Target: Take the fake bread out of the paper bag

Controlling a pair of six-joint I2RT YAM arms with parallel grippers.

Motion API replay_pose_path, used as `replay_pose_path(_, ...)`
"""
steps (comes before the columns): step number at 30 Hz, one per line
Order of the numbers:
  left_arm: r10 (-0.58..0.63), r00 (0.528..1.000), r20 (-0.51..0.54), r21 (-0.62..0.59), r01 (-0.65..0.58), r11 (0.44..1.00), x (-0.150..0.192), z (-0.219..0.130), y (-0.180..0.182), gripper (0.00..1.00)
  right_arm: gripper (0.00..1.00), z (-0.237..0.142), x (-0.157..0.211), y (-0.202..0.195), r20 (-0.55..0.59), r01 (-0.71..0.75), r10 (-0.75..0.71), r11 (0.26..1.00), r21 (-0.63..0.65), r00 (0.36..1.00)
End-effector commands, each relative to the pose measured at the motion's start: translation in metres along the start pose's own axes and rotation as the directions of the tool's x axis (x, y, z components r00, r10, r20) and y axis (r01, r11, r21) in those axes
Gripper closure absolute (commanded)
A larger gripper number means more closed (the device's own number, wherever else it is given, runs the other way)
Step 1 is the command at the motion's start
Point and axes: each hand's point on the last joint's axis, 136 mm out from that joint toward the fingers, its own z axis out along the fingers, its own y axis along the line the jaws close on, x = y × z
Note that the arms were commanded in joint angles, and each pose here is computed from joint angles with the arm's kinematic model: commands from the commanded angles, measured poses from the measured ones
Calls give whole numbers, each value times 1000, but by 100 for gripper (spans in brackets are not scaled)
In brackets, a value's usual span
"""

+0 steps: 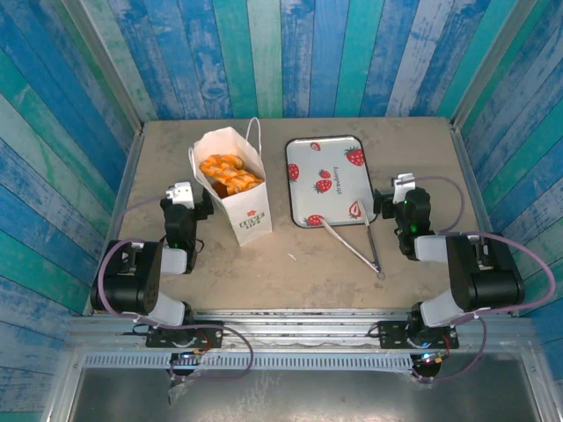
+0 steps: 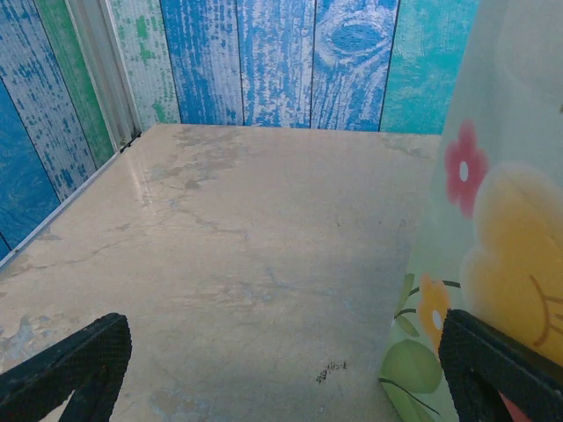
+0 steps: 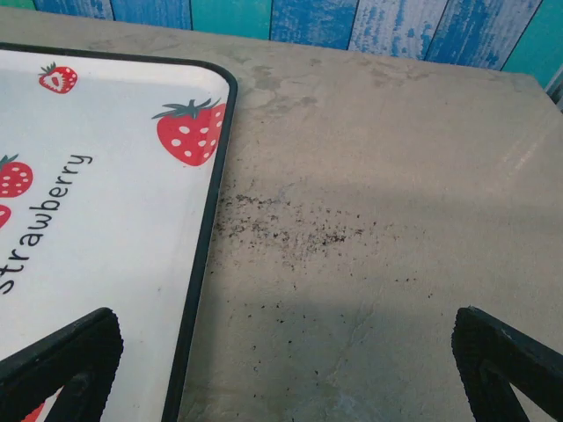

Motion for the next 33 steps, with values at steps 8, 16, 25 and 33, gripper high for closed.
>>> replay_pose_path(8,-6,1000,6,-7,6,1000,-1,4,1,6,0,3,-6,-2,13,6,-6,1000,0,1000)
replay_pose_path(16,-7,1000,9,-8,7,1000,-2,4,1,6,0,4,-6,-2,10,3,-3,1000,0,1000)
replay_pose_path(25,-8,1000,7,-6,8,1000,-1,5,1,6,0,3,-6,-2,9,2,-2,1000,-1,1000)
replay_pose_path(33,-8,1000,8,-8,8,1000,-2,5,1,6,0,4,-6,-2,9,1,-1,1000,-3,1000)
